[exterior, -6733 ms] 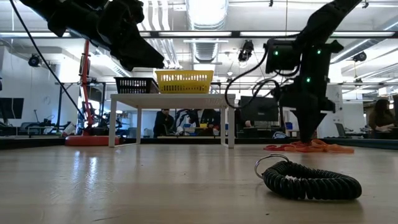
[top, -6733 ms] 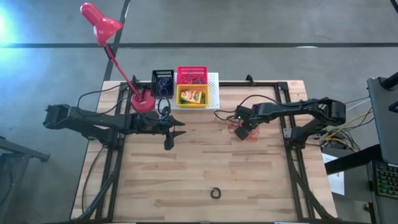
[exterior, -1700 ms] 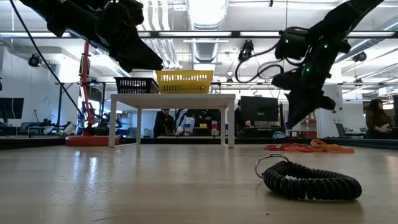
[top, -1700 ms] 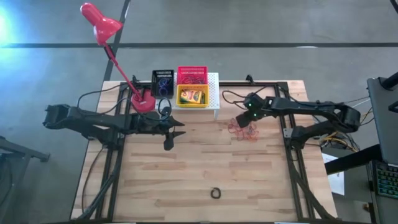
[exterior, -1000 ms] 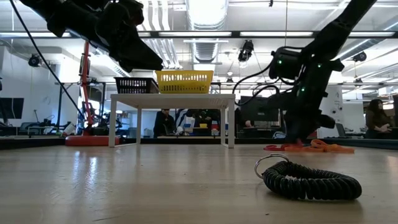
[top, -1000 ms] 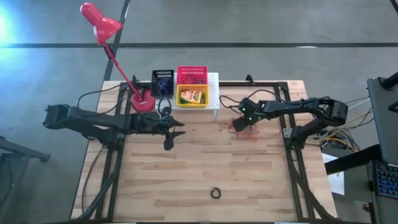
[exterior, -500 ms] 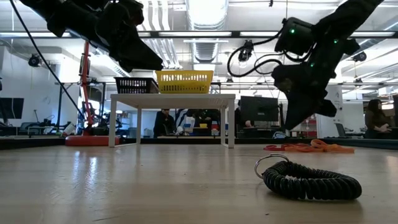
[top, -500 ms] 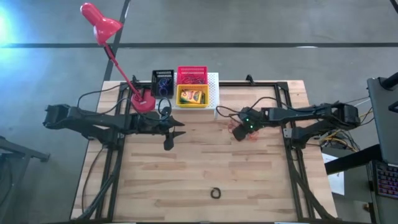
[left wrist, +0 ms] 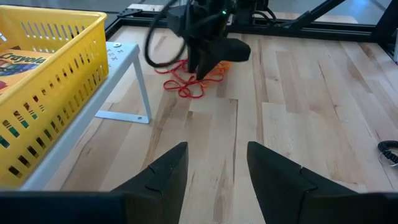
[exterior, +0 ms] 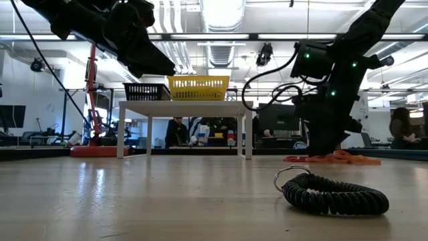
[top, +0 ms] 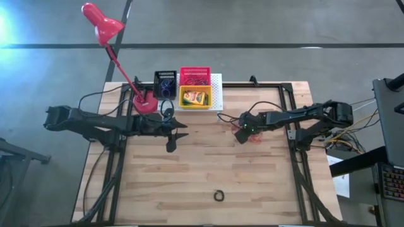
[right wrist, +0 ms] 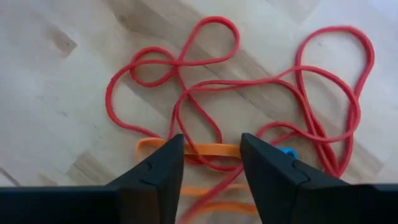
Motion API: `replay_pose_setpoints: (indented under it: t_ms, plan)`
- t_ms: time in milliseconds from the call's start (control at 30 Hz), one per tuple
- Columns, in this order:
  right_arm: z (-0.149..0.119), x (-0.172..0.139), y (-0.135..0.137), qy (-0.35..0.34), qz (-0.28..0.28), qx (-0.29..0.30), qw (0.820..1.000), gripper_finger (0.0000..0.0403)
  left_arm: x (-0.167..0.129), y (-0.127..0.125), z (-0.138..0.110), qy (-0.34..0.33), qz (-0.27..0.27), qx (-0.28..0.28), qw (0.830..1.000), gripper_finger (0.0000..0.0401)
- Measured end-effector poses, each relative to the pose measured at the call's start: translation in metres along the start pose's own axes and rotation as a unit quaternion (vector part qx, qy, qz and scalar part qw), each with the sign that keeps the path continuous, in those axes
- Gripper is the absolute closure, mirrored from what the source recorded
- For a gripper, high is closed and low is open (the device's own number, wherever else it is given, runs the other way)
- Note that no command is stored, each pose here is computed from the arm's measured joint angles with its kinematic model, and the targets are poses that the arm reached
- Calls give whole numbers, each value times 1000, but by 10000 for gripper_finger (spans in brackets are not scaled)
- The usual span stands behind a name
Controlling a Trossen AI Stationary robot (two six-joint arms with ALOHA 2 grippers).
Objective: Pick & Place Office Desk Supplies
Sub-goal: Put the red rubber band into the red bin on the shelf
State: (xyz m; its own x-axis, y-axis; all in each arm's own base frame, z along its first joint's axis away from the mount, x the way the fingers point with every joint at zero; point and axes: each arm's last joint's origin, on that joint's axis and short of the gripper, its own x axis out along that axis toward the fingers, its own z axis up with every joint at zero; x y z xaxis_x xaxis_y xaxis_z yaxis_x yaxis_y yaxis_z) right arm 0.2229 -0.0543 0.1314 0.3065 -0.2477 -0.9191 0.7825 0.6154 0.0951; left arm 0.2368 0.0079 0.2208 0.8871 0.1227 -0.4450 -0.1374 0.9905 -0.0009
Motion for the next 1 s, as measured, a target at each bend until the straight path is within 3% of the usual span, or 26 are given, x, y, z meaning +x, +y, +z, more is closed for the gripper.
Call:
replay_pose_setpoints:
  t_ms: [167,267,400,600,833,1000]
  plan:
    - [0,6,1,5,-8,-37,999,264,0,0,0,0,0,0,1000,230]
    - [0,5,2,1,-1,-40,999,315,0,0,0,0,0,0,1000,230]
    - [1,-5,6,4,58,-56,997,383,0,0,0,0,0,0,1000,230]
    - [6,-33,8,-20,142,-51,988,392,0,0,0,0,0,0,1000,230]
    - [13,-74,6,-98,201,-41,974,394,0,0,0,0,0,0,1000,230]
    - [24,-111,8,-157,256,-77,951,394,0,0,0,0,0,0,1000,230]
